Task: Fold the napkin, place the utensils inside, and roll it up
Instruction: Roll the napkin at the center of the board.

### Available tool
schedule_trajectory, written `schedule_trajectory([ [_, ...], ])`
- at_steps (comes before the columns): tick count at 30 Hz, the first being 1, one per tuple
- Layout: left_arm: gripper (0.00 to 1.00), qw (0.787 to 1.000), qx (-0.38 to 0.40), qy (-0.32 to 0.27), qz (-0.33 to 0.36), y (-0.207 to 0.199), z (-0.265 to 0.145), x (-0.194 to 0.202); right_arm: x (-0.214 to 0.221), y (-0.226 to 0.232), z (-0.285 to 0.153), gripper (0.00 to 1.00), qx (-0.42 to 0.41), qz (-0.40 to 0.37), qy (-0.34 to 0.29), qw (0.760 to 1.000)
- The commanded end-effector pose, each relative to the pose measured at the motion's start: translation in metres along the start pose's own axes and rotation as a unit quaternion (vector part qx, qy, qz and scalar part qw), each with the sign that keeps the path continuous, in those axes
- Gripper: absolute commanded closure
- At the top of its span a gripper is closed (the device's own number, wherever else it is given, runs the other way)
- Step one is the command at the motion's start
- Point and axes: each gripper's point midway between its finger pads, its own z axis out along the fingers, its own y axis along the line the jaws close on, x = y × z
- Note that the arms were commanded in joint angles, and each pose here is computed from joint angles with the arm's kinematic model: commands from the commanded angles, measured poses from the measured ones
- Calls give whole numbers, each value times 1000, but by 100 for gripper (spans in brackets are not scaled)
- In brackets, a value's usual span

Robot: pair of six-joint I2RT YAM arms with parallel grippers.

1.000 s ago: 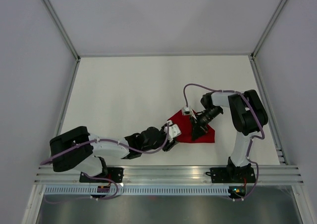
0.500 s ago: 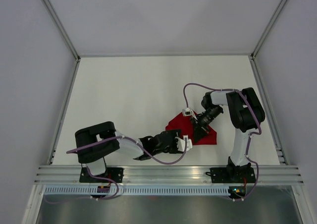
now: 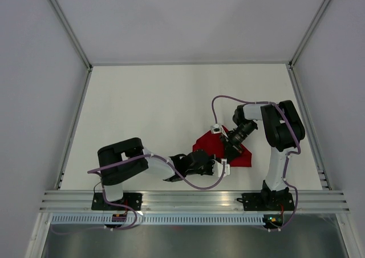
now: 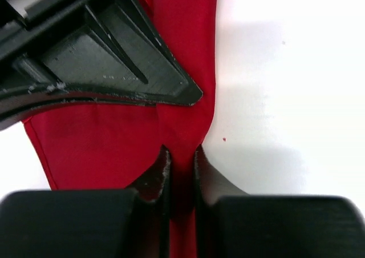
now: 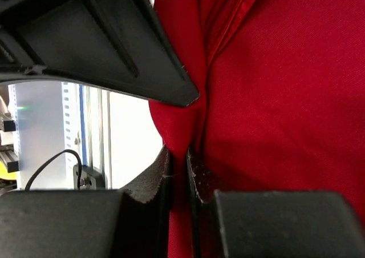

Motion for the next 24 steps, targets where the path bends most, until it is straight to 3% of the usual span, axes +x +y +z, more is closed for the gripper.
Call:
schedule_trajectory([
  [1,92,994,92,58,-28,-42,3,33,0,-29,0,99,32,-61,13,998],
  [3,97,990,112,64,-60,-47,6,30,-3,-35,-3,93,49,-66,11,997],
  [9,98,966,127,65,-214,-37,-2,29,-24,-54,-30,62,150,-81,6,985],
  [12,98,951,131,75,-269,-35,-8,38,-39,-58,-56,52,204,-92,-14,974],
  [16,98,932,149,92,-316,-41,-11,48,-59,-51,-89,45,248,-107,-46,962],
  [24,98,883,195,127,-407,-55,-15,65,-67,-25,-122,43,303,-147,-98,937],
])
